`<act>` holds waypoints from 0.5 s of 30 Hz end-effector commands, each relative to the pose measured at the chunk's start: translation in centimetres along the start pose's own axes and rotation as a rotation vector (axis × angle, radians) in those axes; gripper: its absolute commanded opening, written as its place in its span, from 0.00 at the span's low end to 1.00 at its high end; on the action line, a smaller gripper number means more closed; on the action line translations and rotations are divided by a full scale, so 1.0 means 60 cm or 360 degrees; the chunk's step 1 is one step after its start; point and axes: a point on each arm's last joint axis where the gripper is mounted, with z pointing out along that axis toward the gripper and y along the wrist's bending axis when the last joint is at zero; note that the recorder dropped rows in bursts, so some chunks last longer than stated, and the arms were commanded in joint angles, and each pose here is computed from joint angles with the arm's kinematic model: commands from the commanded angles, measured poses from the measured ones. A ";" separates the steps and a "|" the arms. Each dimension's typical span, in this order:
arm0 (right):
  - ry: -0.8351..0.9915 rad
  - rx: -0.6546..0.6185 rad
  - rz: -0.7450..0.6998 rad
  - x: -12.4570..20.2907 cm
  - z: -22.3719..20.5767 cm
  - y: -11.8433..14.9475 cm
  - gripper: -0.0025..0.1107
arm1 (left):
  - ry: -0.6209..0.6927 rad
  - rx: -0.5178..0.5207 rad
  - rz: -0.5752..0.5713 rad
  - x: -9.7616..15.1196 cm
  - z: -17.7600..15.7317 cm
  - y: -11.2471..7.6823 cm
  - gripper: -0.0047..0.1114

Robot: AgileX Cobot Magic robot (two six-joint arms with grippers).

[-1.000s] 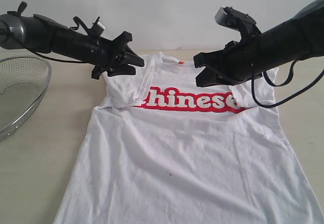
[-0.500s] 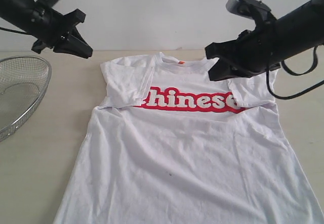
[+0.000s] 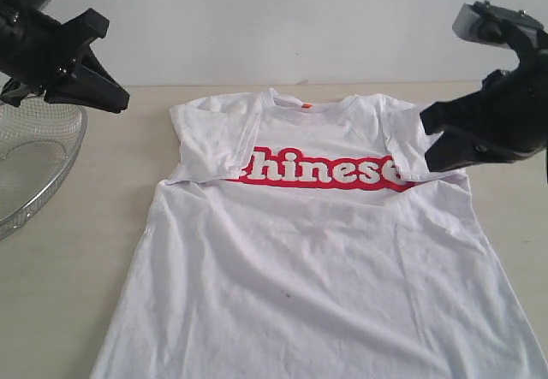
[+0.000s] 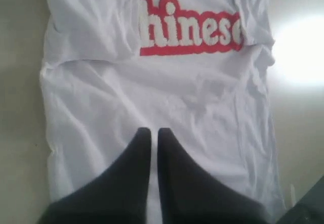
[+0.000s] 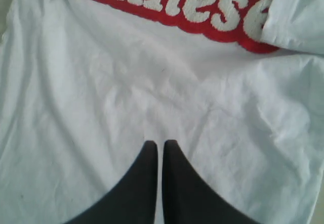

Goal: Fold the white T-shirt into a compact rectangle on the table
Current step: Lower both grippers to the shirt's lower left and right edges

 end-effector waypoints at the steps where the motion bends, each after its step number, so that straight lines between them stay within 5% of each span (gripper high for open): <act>1: -0.0039 -0.0021 0.0012 0.022 -0.009 0.005 0.02 | -0.0015 0.0177 -0.0076 0.035 -0.006 -0.028 0.08; 15: -0.0143 -0.0065 0.0013 0.039 -0.036 0.024 0.02 | 0.0155 0.0288 -0.0150 0.202 0.020 -0.090 0.08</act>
